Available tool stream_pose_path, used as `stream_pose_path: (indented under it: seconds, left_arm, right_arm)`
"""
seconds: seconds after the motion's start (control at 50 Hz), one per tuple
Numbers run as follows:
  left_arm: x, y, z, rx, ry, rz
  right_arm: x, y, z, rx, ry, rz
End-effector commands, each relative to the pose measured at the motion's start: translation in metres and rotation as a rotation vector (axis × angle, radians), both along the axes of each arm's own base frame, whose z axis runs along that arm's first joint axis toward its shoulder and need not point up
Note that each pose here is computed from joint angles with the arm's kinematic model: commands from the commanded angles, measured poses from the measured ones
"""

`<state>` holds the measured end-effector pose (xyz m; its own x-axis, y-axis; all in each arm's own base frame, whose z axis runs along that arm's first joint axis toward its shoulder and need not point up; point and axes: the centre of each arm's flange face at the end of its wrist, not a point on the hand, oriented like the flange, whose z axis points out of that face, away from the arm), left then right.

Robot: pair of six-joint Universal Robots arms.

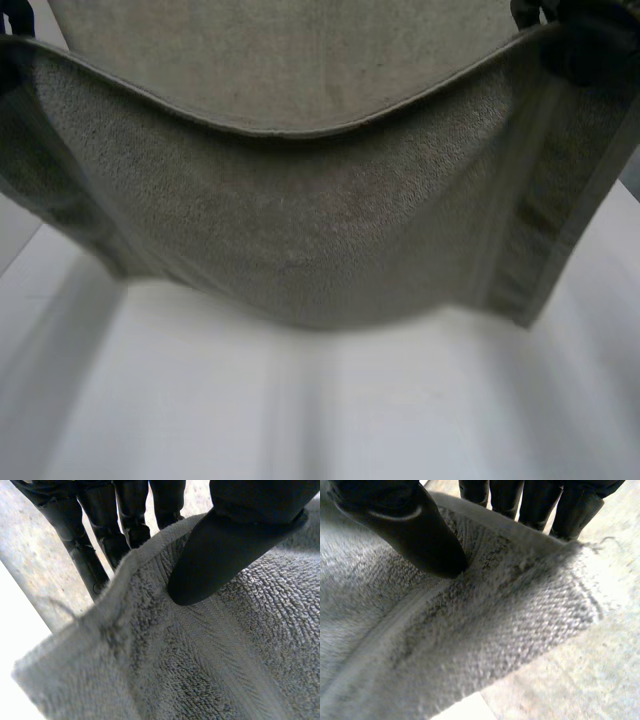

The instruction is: Fold the laundry

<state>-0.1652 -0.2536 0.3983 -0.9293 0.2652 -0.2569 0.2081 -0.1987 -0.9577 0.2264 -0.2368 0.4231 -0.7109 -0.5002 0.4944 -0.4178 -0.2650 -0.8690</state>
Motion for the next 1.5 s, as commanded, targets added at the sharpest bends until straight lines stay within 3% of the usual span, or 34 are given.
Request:
stream_pose_path:
  seconds: [0.02,0.16,0.24,0.38,0.42,0.46,0.48,0.52,0.54,0.58,0.62,0.72,0.8,0.86,0.9,0.92,0.96,1.02,1.06,1.16,1.3,1.5]
  left_arm:
    - [-0.001,-0.034,-0.048,0.159,-0.044,0.004]
    - [-0.005,-0.070,-0.109,0.316,-0.170,-0.007]
    - [-0.025,-0.089,-0.144,0.389,-0.214,-0.060]
    - [-0.045,-0.121,-0.133,0.290,-0.206,-0.036]
    - [-0.055,-0.136,-0.092,0.118,-0.147,-0.029]
    - [-0.058,-0.141,-0.065,0.016,-0.092,-0.029]
    - [-0.058,-0.141,-0.065,0.015,-0.091,-0.029]
    - [-0.059,-0.142,-0.009,-0.196,0.057,-0.036]
    - [-0.059,-0.142,-0.008,-0.197,0.058,-0.036]
    - [-0.053,-0.130,0.038,-0.350,0.221,-0.039]
    - [-0.048,-0.126,0.049,-0.383,0.287,-0.036]
    - [-0.043,-0.124,0.030,-0.310,0.354,-0.026]
    - [-0.040,-0.126,-0.030,-0.131,0.311,0.007]
    - [-0.039,-0.125,-0.053,-0.063,0.293,0.020]
    - [-0.034,-0.120,-0.102,0.072,0.246,0.050]
    - [-0.034,-0.120,-0.102,0.073,0.245,0.050]
    - [-0.031,-0.112,-0.147,0.182,0.166,0.044]
    - [-0.033,-0.106,-0.170,0.232,0.115,0.027]
    - [-0.036,-0.094,-0.212,0.311,0.006,-0.014]
    - [-0.035,-0.079,-0.259,0.383,-0.147,-0.043]
    - [-0.028,-0.065,-0.279,0.435,-0.275,-0.045]
    - [-0.008,-0.019,-0.245,0.501,-0.371,-0.027]
  right_arm:
    - [0.006,-0.035,-0.037,0.100,0.129,-0.051]
    - [0.015,-0.070,-0.091,0.244,0.182,-0.064]
    - [0.037,-0.086,-0.131,0.300,0.218,-0.044]
    - [0.059,-0.115,-0.122,0.107,0.172,-0.110]
    - [0.061,-0.125,-0.105,0.010,0.128,-0.133]
    - [0.065,-0.134,-0.057,-0.222,0.012,-0.164]
    - [0.065,-0.134,-0.057,-0.223,0.011,-0.164]
    - [0.064,-0.130,-0.004,-0.445,-0.117,-0.197]
    - [0.064,-0.130,-0.004,-0.446,-0.118,-0.198]
    - [0.061,-0.124,0.018,-0.535,-0.166,-0.213]
    - [0.057,-0.113,0.042,-0.631,-0.223,-0.224]
    - [0.055,-0.106,0.027,-0.547,-0.180,-0.213]
    - [0.056,-0.105,-0.007,-0.404,-0.100,-0.196]
    - [0.059,-0.102,-0.052,-0.225,-0.001,-0.148]
    - [0.060,-0.093,-0.104,-0.041,0.097,-0.086]
    - [0.060,-0.093,-0.104,-0.040,0.097,-0.086]
    - [0.060,-0.087,-0.130,0.042,0.139,-0.061]
    - [0.058,-0.075,-0.175,0.157,0.211,-0.017]
    - [0.055,-0.066,-0.221,0.238,0.295,0.006]
    - [0.050,-0.056,-0.267,0.294,0.382,0.024]
    - [0.041,-0.048,-0.282,0.338,0.414,0.017]
    - [0.014,-0.029,-0.233,0.319,0.400,-0.028]
